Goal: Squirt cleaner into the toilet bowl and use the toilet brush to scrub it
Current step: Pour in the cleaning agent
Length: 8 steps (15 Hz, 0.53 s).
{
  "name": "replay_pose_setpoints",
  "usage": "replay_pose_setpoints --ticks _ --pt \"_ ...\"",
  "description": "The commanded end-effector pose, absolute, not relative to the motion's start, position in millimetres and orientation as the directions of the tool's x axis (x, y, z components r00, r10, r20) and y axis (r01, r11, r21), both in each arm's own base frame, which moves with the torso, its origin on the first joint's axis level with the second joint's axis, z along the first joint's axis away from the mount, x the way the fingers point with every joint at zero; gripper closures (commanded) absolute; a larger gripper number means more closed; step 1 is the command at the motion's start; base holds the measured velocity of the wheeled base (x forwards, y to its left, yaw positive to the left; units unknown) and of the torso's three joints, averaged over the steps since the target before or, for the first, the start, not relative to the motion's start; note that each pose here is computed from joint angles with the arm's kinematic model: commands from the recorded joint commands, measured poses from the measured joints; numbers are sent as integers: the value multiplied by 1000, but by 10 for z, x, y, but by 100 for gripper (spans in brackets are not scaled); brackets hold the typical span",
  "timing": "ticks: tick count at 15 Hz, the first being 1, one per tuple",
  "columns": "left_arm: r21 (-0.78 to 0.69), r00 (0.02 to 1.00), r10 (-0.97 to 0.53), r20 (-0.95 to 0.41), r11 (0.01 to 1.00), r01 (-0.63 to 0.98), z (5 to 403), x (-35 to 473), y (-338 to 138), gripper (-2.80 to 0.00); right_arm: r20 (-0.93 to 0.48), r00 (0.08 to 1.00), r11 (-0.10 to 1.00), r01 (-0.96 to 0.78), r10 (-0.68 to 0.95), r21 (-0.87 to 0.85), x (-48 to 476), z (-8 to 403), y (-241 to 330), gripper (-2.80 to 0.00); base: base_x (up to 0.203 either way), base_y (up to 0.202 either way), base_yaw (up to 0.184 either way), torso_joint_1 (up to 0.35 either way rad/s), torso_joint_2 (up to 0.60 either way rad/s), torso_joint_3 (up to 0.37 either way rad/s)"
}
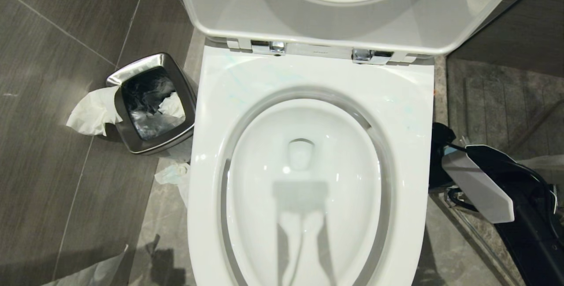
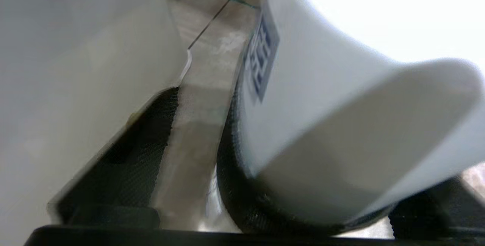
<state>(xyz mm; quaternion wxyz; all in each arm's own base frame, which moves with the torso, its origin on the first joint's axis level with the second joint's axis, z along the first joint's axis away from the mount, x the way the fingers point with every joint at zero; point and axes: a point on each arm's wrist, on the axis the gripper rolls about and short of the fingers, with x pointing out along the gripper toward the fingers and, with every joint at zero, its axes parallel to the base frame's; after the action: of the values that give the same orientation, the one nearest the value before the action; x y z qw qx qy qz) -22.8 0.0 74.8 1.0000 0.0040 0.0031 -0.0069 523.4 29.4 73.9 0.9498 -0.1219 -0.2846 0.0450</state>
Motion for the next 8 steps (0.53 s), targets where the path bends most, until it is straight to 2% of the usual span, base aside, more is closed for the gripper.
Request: replay_pose_setpoints --ticks 1,8 --pt "8 1000 -14 -8 1000 14 744 -227 0 0 542 826 966 -12 155 -259 5244 733 291 0 0 0 0 0 0 0" --pt "8 1000 -14 -9 1000 14 743 -227 0 0 545 825 966 -7 152 -259 5242 747 283 0 0 0 0 0 0 0"
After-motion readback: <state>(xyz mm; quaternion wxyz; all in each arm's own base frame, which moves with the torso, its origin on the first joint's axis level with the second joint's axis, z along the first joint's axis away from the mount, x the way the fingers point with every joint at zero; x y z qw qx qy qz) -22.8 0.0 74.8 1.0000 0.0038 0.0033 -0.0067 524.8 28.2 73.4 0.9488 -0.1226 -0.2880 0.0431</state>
